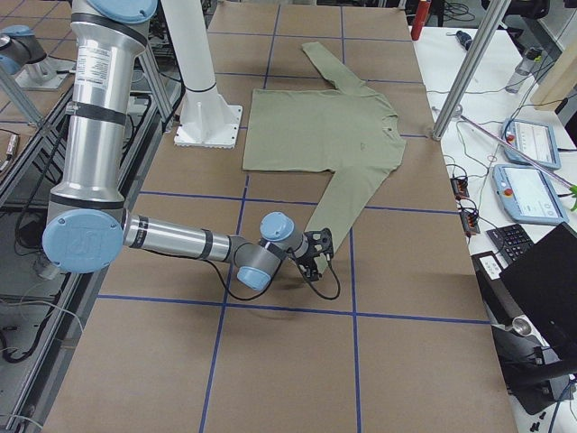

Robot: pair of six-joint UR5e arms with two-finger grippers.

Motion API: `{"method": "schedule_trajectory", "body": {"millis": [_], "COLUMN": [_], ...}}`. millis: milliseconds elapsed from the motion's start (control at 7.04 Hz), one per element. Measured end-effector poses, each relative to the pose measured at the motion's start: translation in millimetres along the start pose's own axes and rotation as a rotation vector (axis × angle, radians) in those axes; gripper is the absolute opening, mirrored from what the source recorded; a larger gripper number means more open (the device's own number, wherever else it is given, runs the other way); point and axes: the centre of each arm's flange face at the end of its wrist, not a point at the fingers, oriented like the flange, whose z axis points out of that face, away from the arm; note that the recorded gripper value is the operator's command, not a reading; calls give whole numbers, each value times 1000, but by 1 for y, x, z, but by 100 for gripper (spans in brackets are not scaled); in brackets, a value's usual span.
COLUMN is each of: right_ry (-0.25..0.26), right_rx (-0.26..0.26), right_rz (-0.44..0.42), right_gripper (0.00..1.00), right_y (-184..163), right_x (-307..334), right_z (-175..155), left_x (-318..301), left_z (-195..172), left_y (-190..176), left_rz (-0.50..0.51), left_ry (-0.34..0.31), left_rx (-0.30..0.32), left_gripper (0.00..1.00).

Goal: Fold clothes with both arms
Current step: 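Lower the right gripper to the cuff of the sleeve nearest it and grasp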

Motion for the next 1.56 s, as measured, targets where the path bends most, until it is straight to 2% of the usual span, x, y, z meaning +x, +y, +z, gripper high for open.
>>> {"method": "schedule_trajectory", "body": {"millis": [142,284,426,710,852,994,1136,1278,1420,1562], "right_ry": [2,5,5,6,6,6,5,5,3,-3], "right_rx": [-6,-9,-9,-7,-7,-6,-6,-6,-6,-7], "right_rz": [2,3,3,3,3,3,3,4,6,13], "right_gripper": [67,57,43,26,11,0,0,17,52,58], "right_y": [2,3,3,2,2,2,2,1,-1,-4], "right_x": [3,4,4,4,4,4,4,4,5,8], "right_z": [2,2,3,3,4,3,3,2,0,-3], "left_x": [0,0,0,0,0,0,0,0,0,0], "left_z": [0,0,0,0,0,0,0,0,0,0], "left_y": [0,0,0,0,0,0,0,0,0,1], "left_rz": [0,0,0,1,2,2,2,3,3,3], "left_ry": [0,0,0,0,1,1,1,1,1,1], "left_rx": [0,0,0,0,0,0,0,-1,0,-1], "left_gripper": [100,100,100,100,100,100,100,100,100,100]}}
